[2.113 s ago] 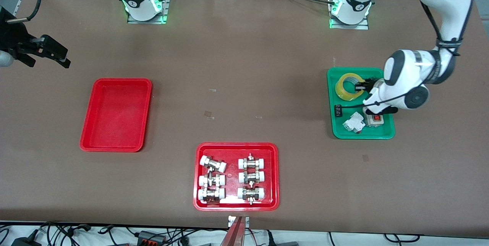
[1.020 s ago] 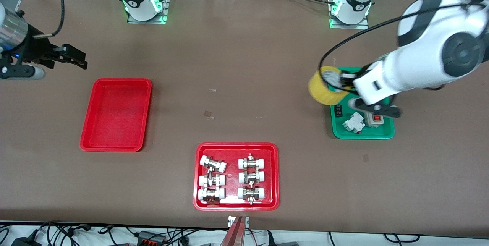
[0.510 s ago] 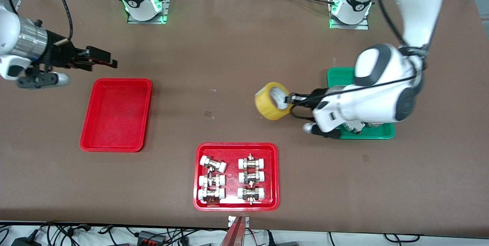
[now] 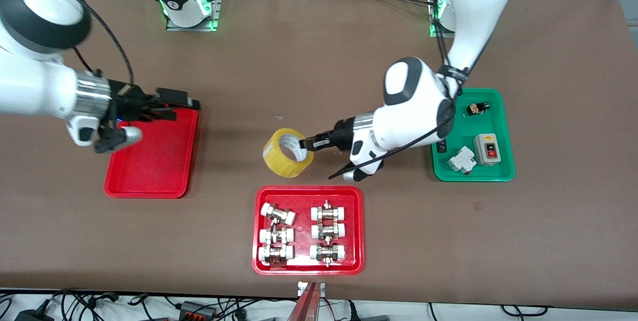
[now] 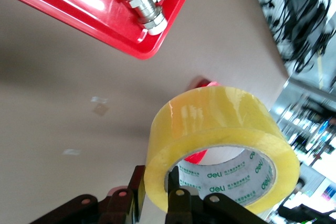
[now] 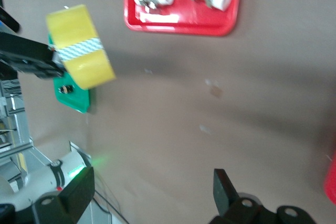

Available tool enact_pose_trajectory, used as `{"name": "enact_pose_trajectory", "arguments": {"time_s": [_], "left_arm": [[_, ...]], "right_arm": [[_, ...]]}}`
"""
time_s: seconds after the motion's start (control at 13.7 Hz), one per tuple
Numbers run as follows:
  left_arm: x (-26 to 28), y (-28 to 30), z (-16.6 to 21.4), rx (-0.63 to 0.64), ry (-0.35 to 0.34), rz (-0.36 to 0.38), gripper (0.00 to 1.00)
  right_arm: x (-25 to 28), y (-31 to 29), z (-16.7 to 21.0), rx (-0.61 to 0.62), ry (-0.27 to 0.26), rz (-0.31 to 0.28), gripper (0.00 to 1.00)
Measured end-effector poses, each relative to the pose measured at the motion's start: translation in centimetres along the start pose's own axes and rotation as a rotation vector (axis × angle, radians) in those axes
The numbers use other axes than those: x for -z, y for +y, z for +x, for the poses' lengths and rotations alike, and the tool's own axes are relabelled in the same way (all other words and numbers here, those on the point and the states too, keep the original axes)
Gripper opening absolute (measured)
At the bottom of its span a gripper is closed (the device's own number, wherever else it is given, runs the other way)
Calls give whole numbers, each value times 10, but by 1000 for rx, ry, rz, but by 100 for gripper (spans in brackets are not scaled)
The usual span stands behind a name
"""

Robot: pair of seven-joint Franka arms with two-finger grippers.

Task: Left arm passes tape to right arm into tray
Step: 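Carry the tape toward the right gripper while the right gripper reaches it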

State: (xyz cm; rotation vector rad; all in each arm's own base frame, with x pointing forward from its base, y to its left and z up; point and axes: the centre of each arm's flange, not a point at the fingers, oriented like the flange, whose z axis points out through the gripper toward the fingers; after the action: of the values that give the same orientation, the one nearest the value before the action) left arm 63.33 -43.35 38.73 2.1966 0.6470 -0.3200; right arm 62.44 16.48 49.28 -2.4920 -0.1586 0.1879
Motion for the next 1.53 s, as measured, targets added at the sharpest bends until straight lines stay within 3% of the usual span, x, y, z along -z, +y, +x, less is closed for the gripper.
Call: {"name": "enact_pose_trajectory", "arguments": {"time_s": [0.29,0.58,1.02,1.53], "left_arm": [[-21,5,-9,159,60,-60,21],[-25,3,-9,248,27,-101,21],[-38,-6,-3,253,15,-93,21],[-43,-7,2,255,16,-97,21]], "right_arm": [[-50,-22,23,43,69,32,100],[-72,-13,40,123,125,70,100],[-93,-15,60,133,254,81,100],[-122,-22,73,127,309,81,100]]}}
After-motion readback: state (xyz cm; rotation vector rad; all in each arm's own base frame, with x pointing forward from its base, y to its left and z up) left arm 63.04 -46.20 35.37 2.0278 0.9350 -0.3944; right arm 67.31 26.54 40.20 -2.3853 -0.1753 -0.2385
